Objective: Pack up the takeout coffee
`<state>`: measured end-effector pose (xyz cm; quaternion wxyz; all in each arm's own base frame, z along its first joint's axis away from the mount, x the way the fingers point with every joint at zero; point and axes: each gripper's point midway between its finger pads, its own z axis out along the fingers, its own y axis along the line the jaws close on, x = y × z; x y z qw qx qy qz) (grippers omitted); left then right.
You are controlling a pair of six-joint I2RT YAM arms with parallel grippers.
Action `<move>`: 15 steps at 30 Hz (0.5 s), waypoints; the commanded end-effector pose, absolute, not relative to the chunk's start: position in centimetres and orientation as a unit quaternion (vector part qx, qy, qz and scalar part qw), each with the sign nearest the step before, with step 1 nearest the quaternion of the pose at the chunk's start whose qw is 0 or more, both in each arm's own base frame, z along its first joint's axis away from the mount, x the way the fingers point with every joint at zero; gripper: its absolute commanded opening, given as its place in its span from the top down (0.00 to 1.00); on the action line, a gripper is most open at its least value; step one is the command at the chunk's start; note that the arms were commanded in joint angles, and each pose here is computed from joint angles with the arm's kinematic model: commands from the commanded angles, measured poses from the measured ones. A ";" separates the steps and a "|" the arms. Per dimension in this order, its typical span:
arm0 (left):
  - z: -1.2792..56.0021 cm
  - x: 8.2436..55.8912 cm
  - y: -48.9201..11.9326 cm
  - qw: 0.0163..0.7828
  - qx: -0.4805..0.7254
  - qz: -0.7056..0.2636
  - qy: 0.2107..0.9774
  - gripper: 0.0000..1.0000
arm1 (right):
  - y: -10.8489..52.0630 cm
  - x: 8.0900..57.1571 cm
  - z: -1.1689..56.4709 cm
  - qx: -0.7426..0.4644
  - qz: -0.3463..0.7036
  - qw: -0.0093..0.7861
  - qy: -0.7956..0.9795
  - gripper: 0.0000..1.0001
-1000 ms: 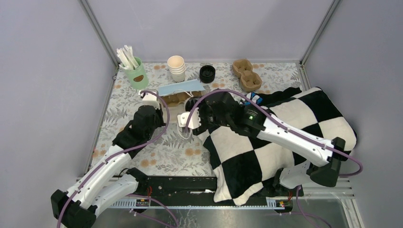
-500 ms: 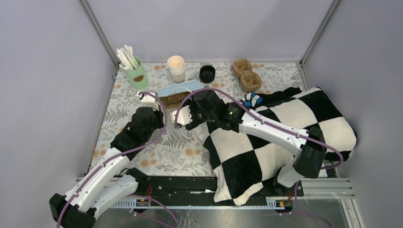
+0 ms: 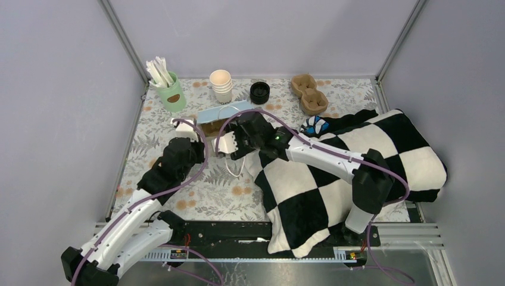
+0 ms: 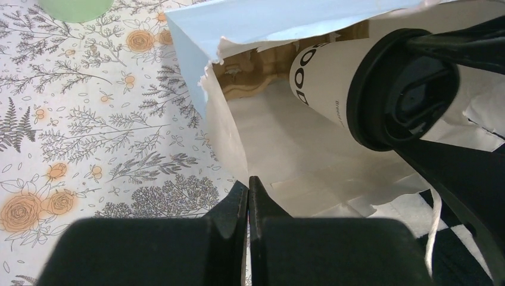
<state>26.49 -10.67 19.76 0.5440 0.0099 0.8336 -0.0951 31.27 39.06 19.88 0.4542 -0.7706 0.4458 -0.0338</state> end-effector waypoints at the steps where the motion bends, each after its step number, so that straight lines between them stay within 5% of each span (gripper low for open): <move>1: 21.4 26.6 -10.8 0.573 0.000 -0.113 0.812 1.00 | 40.3 32.9 21.4 -0.759 -0.015 0.488 0.431 0.56; 15: 21.1 26.5 -11.2 0.573 0.010 -0.117 0.811 1.00 | 41.8 36.6 20.1 -0.755 -0.033 0.496 0.428 0.56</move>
